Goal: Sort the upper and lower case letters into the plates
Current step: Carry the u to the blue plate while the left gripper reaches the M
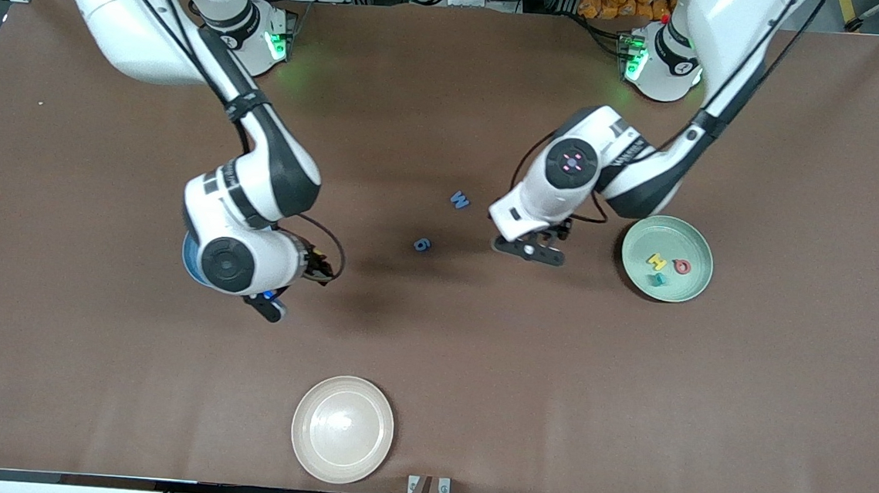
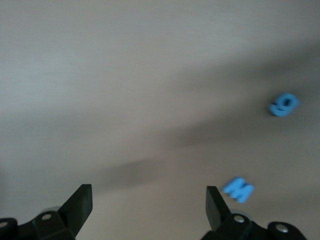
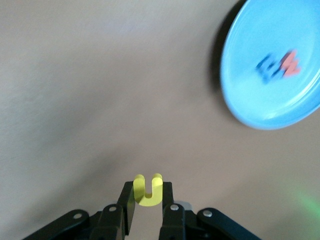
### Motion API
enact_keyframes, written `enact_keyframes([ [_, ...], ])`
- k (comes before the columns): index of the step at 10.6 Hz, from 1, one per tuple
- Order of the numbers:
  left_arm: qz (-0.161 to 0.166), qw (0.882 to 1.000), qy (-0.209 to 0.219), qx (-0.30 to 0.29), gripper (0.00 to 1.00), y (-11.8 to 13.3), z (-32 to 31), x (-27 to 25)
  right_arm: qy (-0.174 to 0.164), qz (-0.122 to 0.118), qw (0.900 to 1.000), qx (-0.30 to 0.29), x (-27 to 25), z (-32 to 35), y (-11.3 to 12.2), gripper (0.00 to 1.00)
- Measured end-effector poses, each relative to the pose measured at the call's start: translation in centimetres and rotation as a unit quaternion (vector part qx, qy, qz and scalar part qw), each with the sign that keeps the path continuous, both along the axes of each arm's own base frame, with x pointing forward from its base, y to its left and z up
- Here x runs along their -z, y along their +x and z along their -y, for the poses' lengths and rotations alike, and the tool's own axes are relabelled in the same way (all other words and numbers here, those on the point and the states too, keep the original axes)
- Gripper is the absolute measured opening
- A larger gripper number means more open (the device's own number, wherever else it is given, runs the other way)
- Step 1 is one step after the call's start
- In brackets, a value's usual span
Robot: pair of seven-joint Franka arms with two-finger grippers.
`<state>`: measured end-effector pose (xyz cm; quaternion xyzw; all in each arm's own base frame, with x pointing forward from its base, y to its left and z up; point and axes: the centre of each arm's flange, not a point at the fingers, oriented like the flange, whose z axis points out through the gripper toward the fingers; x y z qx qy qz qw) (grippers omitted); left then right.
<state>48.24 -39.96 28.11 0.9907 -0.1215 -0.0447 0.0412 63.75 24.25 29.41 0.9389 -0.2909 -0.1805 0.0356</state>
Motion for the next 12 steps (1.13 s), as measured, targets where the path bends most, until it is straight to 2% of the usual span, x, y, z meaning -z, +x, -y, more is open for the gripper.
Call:
enact_keyframes([
  [3, 0.013, 0.998, -0.022, 0.054, 1.00, -4.1, 5.2, 2.5, 0.028, -0.015, 0.998, -0.054, 0.4, 7.9, -0.2, 0.26],
  [6, 0.019, 0.997, -0.025, 0.075, 1.00, -5.5, 6.7, 4.8, 0.047, -0.031, 0.995, -0.088, 1.5, 12.4, -1.3, 0.26],
  [9, 0.062, 0.988, -0.016, 0.140, 0.99, -7.0, 8.0, 7.3, 0.062, -0.023, 0.991, -0.112, 2.5, 15.5, -2.6, 0.26],
  [12, 0.069, 0.985, -0.010, 0.155, 0.95, -10.4, 10.4, 9.5, 0.072, -0.007, 0.989, -0.126, 4.3, 17.2, -3.5, 0.26],
])
